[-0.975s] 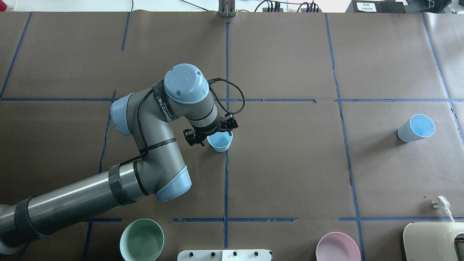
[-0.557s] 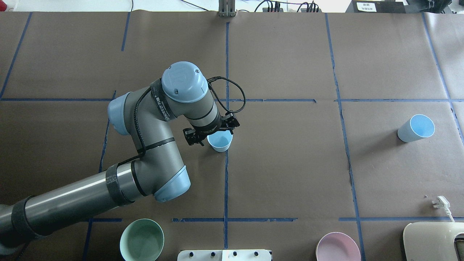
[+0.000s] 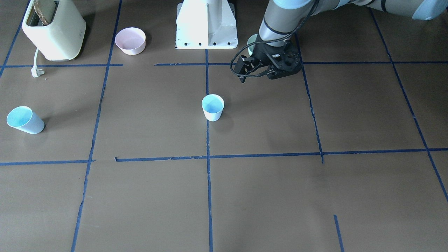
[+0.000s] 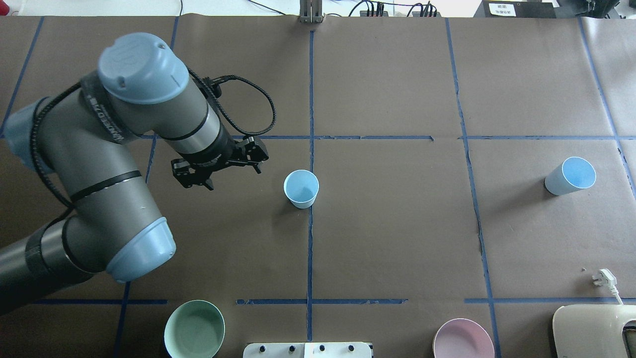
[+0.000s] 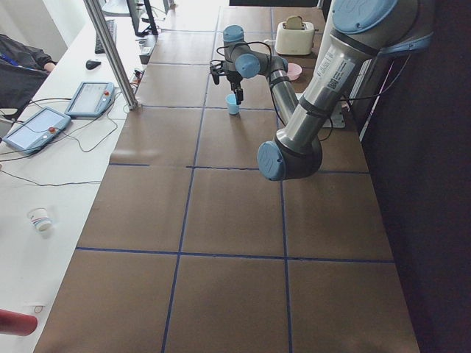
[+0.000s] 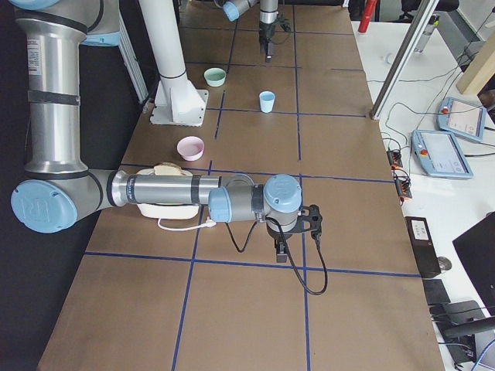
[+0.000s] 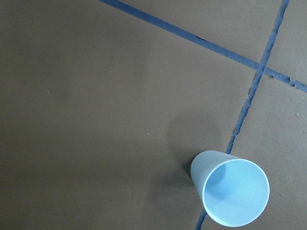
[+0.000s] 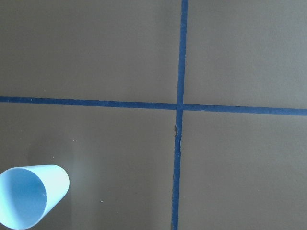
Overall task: Stack blue cups with both arms
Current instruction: 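Set the cup upright at the center and open the left gripper, then withdraw the left gripper while the right gripper reaches the other blue cup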
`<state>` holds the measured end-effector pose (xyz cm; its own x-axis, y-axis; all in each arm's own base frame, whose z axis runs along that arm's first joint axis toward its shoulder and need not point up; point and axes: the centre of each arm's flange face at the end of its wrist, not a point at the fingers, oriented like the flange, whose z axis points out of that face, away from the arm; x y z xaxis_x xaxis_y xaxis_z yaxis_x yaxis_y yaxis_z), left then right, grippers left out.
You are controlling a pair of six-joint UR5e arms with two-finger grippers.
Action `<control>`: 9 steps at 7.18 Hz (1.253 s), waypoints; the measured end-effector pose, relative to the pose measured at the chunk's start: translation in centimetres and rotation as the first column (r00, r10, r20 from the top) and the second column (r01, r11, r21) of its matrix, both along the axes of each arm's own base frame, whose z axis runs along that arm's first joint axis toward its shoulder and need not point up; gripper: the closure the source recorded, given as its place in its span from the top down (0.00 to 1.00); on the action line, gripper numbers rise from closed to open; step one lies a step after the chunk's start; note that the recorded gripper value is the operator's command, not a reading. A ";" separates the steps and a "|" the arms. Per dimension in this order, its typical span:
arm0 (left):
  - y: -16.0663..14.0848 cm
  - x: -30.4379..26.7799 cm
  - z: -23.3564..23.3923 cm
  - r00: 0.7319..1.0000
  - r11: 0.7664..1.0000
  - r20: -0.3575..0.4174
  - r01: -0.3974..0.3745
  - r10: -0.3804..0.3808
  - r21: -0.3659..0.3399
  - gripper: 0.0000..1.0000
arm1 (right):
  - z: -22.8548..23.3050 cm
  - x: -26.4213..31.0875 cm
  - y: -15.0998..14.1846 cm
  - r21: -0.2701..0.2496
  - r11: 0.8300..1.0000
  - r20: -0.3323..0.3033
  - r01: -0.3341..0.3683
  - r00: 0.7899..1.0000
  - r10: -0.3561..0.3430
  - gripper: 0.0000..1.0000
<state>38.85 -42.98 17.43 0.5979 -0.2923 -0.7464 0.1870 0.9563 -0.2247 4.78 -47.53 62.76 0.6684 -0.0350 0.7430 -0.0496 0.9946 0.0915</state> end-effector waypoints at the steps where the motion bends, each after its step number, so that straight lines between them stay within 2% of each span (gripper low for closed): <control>1: 0.4 -3.1 0.6 1.000 0.999 0.025 -0.013 0.012 0.031 1.00 | -0.5 -2.3 0.3 0.004 0.999 0.024 -0.044 0.999 0.044 1.00; 2: 0.9 -5.9 1.6 0.999 0.998 0.047 -0.028 0.025 0.061 1.00 | -1.4 -4.7 0.4 -0.005 0.997 0.060 -0.078 0.995 0.078 1.00; 4: 1.5 -10.2 4.4 0.995 0.993 0.084 -0.053 0.044 0.108 1.00 | -4.2 -11.2 0.9 -0.039 0.998 0.108 -0.058 0.992 0.062 1.00; 6: 1.7 -11.5 5.5 0.994 0.991 0.099 -0.063 0.051 0.120 1.00 | -4.8 -15.8 1.4 -0.048 0.998 0.076 -0.029 0.997 0.033 1.00; 9: 1.7 -11.7 5.6 0.994 0.991 0.101 -0.063 0.051 0.122 1.00 | -2.4 -17.5 1.6 -0.076 0.997 0.023 -0.021 0.999 0.023 1.00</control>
